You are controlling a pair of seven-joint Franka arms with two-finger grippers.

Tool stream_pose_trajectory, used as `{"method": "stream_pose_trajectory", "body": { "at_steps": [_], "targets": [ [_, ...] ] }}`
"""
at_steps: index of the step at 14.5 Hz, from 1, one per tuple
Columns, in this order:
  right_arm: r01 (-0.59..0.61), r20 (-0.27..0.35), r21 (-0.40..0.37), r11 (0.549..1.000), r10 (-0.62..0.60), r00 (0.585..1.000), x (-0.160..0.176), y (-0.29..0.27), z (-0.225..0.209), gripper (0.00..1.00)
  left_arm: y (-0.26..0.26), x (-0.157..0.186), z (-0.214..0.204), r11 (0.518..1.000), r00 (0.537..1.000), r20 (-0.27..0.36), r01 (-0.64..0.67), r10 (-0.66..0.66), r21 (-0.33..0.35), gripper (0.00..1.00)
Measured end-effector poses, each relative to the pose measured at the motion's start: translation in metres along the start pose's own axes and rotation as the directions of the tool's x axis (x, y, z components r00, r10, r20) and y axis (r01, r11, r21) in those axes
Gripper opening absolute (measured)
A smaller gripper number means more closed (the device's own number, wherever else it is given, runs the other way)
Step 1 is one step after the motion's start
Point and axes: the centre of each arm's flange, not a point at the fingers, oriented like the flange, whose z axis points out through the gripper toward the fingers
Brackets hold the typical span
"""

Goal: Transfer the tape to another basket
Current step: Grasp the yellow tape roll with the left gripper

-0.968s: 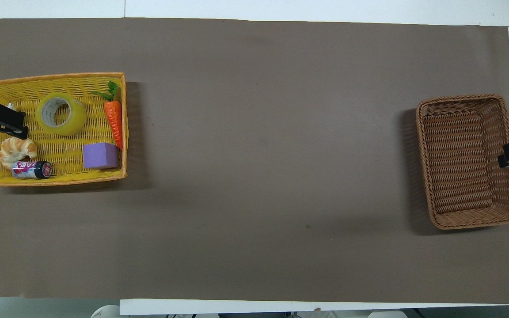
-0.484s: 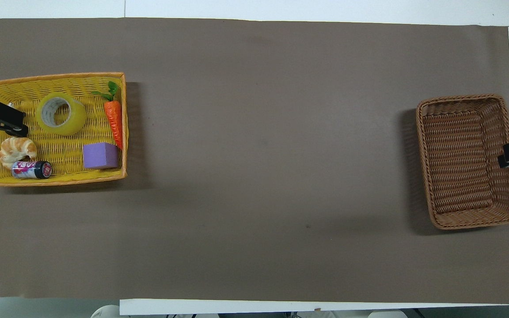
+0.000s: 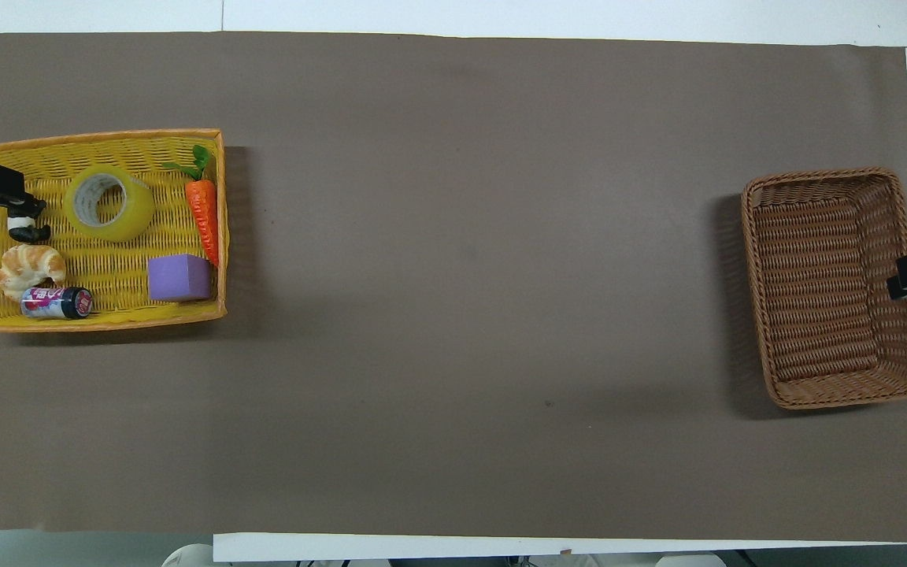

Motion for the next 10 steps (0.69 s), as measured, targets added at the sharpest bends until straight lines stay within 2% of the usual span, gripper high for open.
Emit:
{"method": "stream_pose_trajectory", "body": {
  "at_steps": [5,7,8,9,10],
  "targets": [
    [0.000,0.000,0.000,1.000,0.000,1.000,0.000,0.000,0.000,1.00,-0.025,0.051,0.143,0.999,0.998,-0.055,0.028,-0.030,-0.027,1.00],
    [0.000,0.000,0.000,1.000,0.000,1.000,0.000,0.000,0.000,1.00,-0.032,0.055,0.174,1.000,0.999,-0.048,0.012,-0.013,-0.029,0.97],
    [0.000,0.000,0.000,1.000,0.000,1.000,0.000,0.000,0.000,1.00,-0.036,0.057,0.180,1.000,0.999,-0.048,0.010,-0.011,-0.029,0.96],
    [0.000,0.000,0.000,1.000,0.000,1.000,0.000,0.000,0.000,1.00,-0.040,0.058,0.183,1.000,0.999,-0.048,0.008,-0.010,-0.029,0.89],
    [0.000,0.000,0.000,1.000,0.000,1.000,0.000,0.000,0.000,1.00,-0.041,0.058,0.184,1.000,0.999,-0.047,0.007,-0.008,-0.029,0.89]
  ]
}}
